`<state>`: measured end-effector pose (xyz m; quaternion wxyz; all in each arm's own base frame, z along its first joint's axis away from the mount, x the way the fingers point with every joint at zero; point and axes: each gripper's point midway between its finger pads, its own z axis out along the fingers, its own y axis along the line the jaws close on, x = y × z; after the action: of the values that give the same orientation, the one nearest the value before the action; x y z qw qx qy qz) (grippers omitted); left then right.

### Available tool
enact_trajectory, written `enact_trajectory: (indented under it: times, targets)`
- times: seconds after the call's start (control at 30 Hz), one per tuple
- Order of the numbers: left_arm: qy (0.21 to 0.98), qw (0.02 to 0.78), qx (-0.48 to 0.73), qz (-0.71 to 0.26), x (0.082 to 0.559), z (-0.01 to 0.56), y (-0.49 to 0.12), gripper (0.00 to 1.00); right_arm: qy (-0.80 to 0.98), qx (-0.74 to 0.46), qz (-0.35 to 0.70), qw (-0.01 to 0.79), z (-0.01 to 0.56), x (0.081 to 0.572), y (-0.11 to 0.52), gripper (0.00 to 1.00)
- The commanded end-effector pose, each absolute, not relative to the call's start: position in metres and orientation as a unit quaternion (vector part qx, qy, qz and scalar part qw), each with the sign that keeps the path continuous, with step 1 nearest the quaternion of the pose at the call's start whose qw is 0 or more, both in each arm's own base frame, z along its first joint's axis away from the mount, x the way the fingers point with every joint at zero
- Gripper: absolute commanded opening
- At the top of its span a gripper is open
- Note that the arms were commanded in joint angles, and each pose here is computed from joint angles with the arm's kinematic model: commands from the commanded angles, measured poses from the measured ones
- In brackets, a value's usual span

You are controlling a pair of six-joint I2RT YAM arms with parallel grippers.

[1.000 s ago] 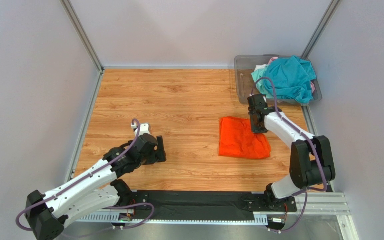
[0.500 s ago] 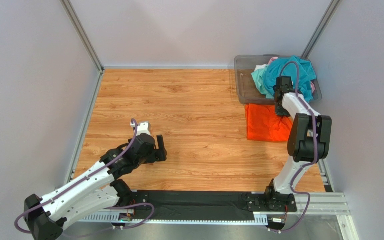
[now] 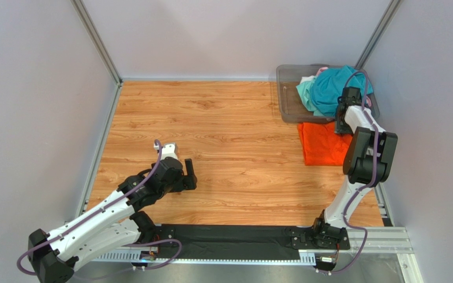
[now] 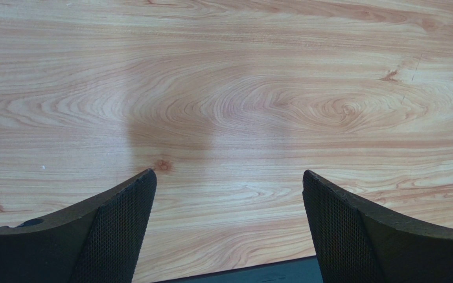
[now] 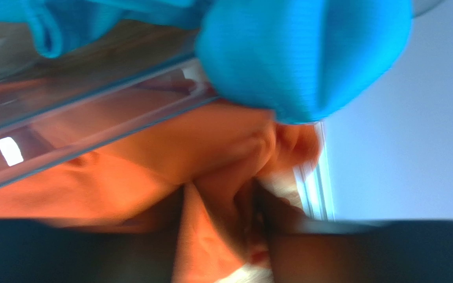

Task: Fold and stack the t-shirts
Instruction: Neatly place the folded tshirt to the corner, then reset both grippers

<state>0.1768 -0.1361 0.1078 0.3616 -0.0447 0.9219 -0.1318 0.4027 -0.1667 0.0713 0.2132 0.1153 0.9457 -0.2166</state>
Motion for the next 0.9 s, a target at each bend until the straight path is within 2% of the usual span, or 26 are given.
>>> enact_trajectory:
  times: [0.0,0.27,0.4,0.5,0.57,0.6,0.87]
  targets:
    - [0.917,0.373,-0.035,-0.136,0.181,0.111,-0.139,1.0,0.935,0.127,-0.222,0.245,0.092,0.421,-0.179,0.98]
    - [0.914,0.379,-0.038,-0.141,0.181,0.124,-0.139,1.0,0.914,0.192,-0.22,0.28,0.125,0.419,-0.178,1.0]
    - [0.913,0.382,-0.048,-0.135,0.181,0.13,-0.134,1.0,0.895,0.25,-0.182,0.321,0.154,0.407,-0.162,1.0]
    - [0.912,0.387,-0.061,-0.123,0.181,0.137,-0.127,1.0,0.877,0.268,-0.113,0.383,0.195,0.391,-0.132,1.0]
    - [0.911,0.391,-0.072,-0.11,0.18,0.14,-0.118,1.0,0.881,0.258,-0.071,0.389,0.194,0.379,-0.108,1.0]
    - [0.909,0.394,-0.079,-0.109,0.18,0.144,-0.117,1.0,0.872,0.244,-0.04,0.422,0.215,0.374,-0.092,1.0]
    - [0.895,0.418,-0.119,-0.1,0.182,0.16,-0.101,1.0,0.865,0.187,0.036,0.464,0.225,0.314,-0.018,1.0]
